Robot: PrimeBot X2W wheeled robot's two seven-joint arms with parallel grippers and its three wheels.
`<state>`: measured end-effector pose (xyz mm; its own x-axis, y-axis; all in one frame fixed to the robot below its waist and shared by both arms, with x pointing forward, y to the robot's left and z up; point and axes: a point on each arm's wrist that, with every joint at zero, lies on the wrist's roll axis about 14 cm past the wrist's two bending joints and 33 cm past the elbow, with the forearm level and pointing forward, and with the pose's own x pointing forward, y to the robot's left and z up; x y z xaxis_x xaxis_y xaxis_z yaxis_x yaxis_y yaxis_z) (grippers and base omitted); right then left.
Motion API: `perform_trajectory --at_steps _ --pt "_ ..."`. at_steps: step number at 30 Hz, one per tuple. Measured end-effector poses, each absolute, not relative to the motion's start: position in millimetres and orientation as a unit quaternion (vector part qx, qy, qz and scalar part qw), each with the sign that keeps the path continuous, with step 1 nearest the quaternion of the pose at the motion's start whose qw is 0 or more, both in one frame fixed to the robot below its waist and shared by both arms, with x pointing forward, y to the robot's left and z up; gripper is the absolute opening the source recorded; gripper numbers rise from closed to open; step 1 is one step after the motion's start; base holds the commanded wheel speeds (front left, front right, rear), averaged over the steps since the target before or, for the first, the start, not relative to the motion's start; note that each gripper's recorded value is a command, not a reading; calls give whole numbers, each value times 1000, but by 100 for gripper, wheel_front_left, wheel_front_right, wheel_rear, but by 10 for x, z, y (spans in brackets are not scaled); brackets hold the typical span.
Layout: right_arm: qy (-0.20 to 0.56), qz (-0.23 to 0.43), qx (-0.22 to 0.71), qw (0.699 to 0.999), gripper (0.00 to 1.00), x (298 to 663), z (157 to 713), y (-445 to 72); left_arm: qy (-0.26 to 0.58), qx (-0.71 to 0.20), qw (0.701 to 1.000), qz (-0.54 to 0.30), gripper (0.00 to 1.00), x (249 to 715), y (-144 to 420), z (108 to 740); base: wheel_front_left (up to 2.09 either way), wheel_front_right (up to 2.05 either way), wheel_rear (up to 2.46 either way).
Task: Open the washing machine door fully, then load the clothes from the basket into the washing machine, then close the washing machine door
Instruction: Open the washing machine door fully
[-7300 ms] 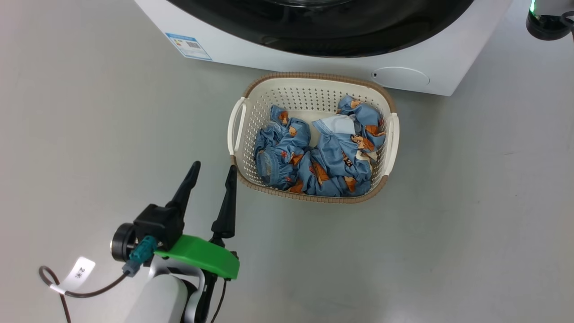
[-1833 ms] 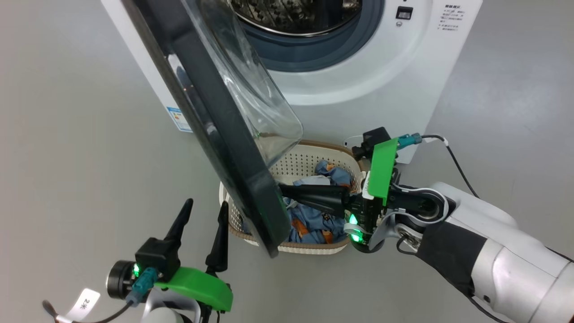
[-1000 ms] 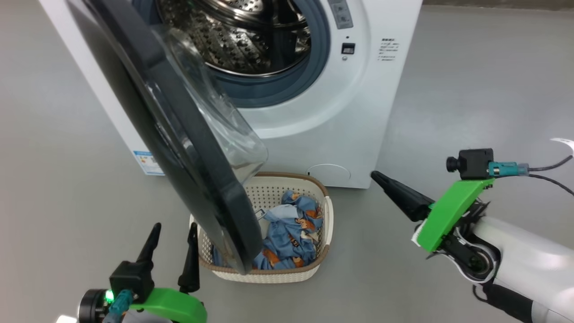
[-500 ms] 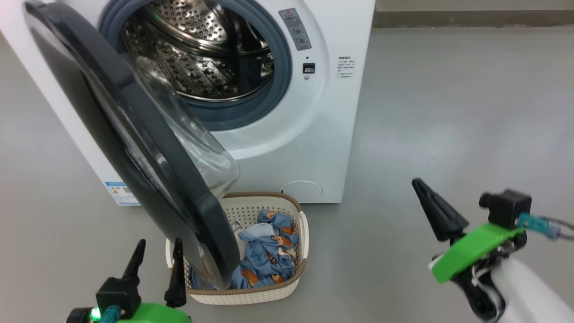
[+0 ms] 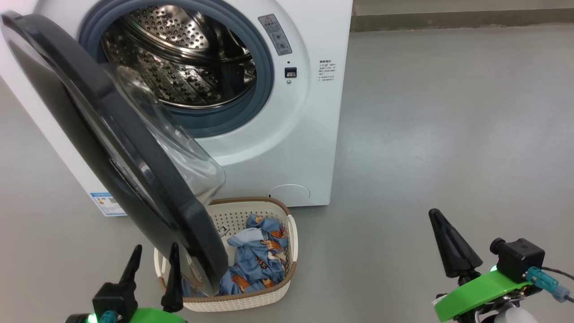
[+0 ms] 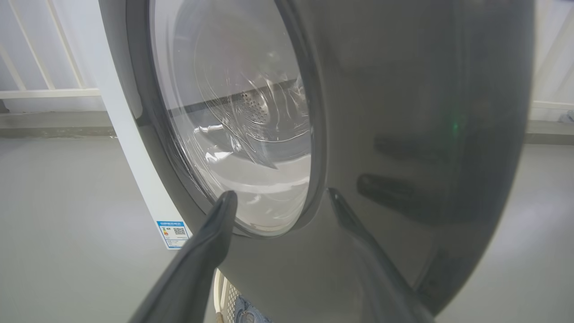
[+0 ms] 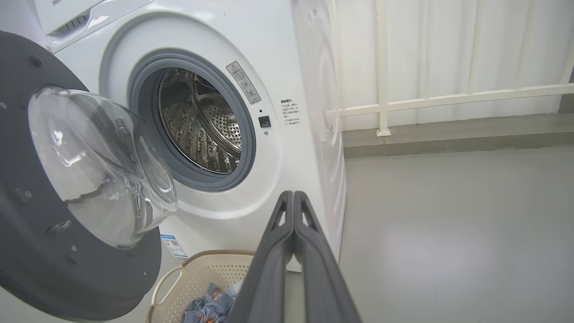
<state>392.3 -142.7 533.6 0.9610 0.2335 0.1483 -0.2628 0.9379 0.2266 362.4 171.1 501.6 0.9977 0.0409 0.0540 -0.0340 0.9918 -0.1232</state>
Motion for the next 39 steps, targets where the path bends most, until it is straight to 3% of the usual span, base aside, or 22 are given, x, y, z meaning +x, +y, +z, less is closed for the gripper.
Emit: perform_trajectory --at_steps 1,39 --pt "-61 123 120 983 100 3912 5335 -1435 -28 -61 998 18 100 3624 1708 5013 0 0 0" --pt "-59 121 119 984 100 3887 5293 -1326 -25 -62 998 18 100 3611 1716 4995 0 0 0"
